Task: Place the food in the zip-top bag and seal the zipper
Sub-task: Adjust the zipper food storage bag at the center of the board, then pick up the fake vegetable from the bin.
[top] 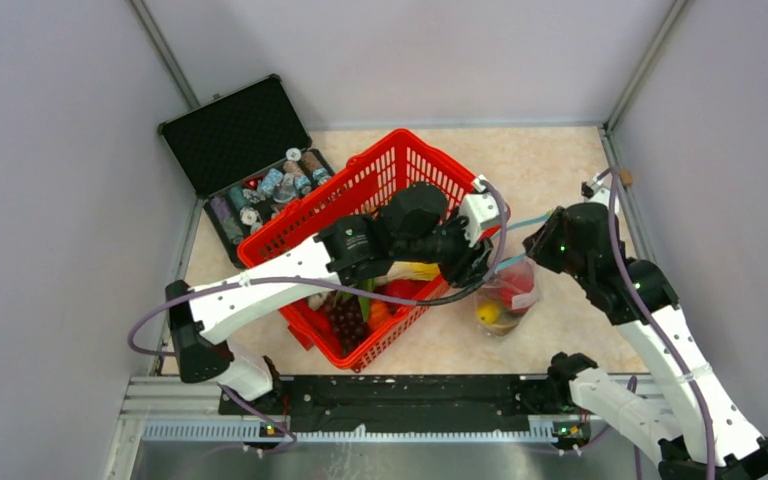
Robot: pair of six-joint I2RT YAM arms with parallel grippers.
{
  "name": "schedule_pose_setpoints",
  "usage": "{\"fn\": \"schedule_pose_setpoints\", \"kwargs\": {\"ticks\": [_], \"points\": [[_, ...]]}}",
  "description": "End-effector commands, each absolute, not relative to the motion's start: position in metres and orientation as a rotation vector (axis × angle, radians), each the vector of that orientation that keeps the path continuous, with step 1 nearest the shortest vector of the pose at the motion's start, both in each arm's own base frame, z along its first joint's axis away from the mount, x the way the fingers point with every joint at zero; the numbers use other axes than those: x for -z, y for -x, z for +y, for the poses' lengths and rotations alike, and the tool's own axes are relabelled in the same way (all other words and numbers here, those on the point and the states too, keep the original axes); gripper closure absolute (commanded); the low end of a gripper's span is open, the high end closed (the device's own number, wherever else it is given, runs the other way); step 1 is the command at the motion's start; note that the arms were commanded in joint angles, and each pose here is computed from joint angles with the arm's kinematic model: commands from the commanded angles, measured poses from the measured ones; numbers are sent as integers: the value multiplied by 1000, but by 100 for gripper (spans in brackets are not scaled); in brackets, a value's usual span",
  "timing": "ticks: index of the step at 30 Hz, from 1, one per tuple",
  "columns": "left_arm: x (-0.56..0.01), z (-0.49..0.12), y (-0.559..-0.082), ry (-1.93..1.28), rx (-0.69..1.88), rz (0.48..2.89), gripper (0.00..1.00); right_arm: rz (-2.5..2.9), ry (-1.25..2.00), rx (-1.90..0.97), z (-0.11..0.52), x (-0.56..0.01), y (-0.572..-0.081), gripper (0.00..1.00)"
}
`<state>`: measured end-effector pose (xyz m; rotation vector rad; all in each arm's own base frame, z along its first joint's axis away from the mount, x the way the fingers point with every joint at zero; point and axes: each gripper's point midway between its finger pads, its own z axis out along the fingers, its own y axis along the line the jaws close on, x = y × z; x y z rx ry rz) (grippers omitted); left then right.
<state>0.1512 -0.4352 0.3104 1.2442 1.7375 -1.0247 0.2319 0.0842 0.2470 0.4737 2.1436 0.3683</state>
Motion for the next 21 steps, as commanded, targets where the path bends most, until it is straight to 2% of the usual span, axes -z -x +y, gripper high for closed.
{"fn": "schedule_pose_setpoints", "kwargs": {"ticks": [1,2,6,9,15,21], "points": [[-338,-412,-171,-1119,896,1672,52,2148,-445,-359,78,-245,-218,85],[-339,-406,-176,-1089,863,1675,50,2152,-434,-364,78,-245,-216,92],[-344,-379,-197,-963,714,1681,41,2168,-408,-368,79,-243,-211,97],[-339,-353,-212,-889,604,1724,30,2162,-386,-383,79,-245,-207,100],[-304,-292,-238,-710,556,1905,14,2111,-341,-422,79,-255,-200,100],[-256,-252,-231,-586,547,2126,8,2103,-331,-445,81,-253,-198,100]]}}
